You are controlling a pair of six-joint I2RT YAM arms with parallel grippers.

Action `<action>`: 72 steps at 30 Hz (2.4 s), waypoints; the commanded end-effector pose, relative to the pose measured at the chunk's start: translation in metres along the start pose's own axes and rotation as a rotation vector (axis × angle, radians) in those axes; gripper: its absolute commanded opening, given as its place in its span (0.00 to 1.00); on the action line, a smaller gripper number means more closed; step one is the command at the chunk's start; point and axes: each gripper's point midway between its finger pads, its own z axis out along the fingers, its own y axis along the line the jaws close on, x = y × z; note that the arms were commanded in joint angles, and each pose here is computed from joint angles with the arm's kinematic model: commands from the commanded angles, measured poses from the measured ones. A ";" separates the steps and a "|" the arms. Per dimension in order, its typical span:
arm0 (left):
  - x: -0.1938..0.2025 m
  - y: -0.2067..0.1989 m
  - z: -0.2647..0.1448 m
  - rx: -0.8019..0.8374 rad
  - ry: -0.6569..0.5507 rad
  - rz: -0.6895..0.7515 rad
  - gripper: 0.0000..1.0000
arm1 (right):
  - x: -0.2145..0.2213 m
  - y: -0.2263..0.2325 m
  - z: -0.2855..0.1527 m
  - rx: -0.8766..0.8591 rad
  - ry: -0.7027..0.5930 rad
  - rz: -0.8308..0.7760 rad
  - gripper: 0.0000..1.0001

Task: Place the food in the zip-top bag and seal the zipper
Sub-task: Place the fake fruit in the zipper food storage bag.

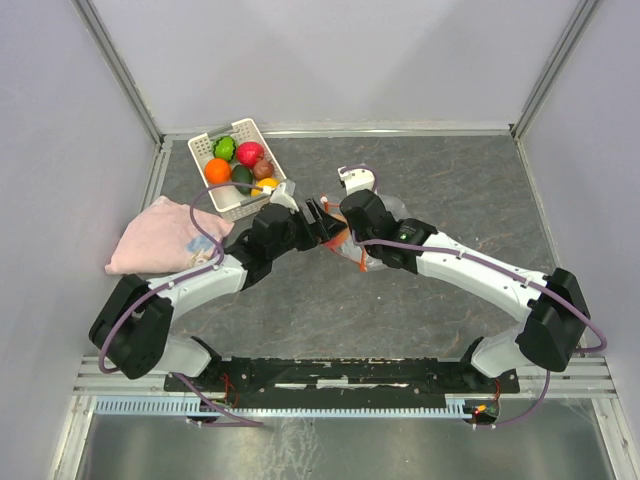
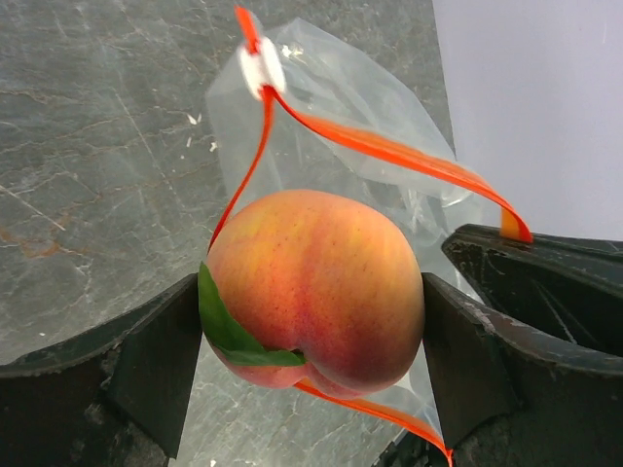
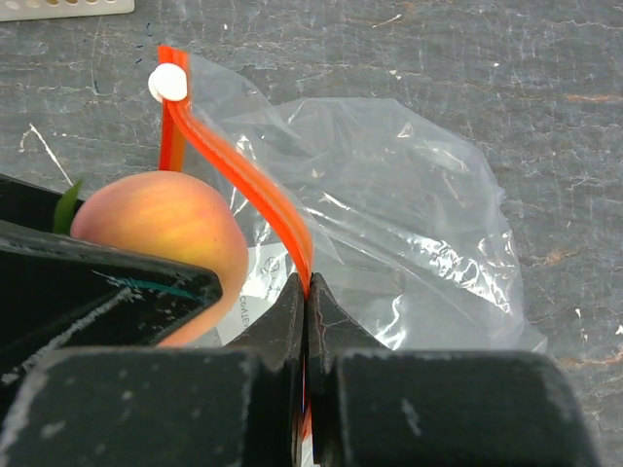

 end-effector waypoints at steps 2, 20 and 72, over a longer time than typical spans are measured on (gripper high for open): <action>-0.015 -0.035 0.003 0.056 -0.042 0.084 0.53 | -0.032 0.008 -0.008 -0.054 -0.085 0.089 0.02; -0.011 0.002 0.004 -0.241 -0.071 0.234 0.56 | -0.039 0.004 -0.020 -0.070 -0.110 0.115 0.01; -0.018 -0.046 -0.020 -0.115 -0.040 0.245 0.98 | -0.024 0.023 -0.012 -0.148 -0.064 0.149 0.02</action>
